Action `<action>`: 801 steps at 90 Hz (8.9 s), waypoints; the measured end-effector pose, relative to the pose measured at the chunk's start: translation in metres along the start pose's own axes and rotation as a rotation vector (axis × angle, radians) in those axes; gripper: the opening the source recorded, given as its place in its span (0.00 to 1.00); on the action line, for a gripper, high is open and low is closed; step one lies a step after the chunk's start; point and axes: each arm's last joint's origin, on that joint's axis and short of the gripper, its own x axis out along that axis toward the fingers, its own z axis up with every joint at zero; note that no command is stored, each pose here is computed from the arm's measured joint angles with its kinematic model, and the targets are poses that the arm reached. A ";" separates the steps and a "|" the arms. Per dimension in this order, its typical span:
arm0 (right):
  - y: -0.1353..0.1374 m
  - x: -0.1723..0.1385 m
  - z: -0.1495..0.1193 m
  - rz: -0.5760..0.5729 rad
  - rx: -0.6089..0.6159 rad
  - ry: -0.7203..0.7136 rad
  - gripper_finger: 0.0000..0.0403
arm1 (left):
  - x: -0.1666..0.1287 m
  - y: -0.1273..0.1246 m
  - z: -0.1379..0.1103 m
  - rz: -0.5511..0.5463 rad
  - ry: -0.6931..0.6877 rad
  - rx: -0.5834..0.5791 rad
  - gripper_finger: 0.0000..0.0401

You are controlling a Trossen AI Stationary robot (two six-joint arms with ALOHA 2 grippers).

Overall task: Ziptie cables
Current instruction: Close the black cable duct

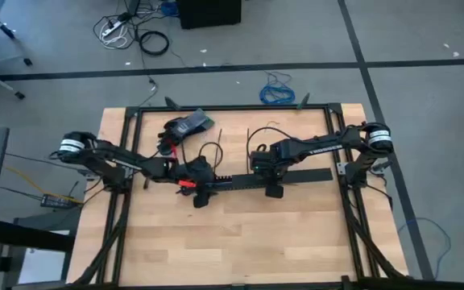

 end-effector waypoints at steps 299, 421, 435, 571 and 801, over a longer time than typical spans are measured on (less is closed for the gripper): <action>0.010 -0.025 0.033 -0.105 -0.101 -0.052 0.00 | 0.027 0.000 -0.016 0.088 0.065 -0.029 0.59; -0.011 0.018 0.042 0.051 -0.090 -0.126 0.00 | 0.015 -0.022 0.004 0.182 0.287 0.208 0.83; -0.011 0.018 0.042 0.051 -0.090 -0.119 0.00 | 0.011 -0.032 0.009 0.170 0.298 0.255 0.86; -0.011 0.018 0.040 0.087 -0.098 -0.107 0.00 | -0.028 -0.016 -0.059 0.064 0.238 -0.044 0.84; -0.005 0.035 0.085 0.279 -0.222 -0.407 0.00 | -0.023 -0.016 -0.055 0.117 0.187 0.014 0.61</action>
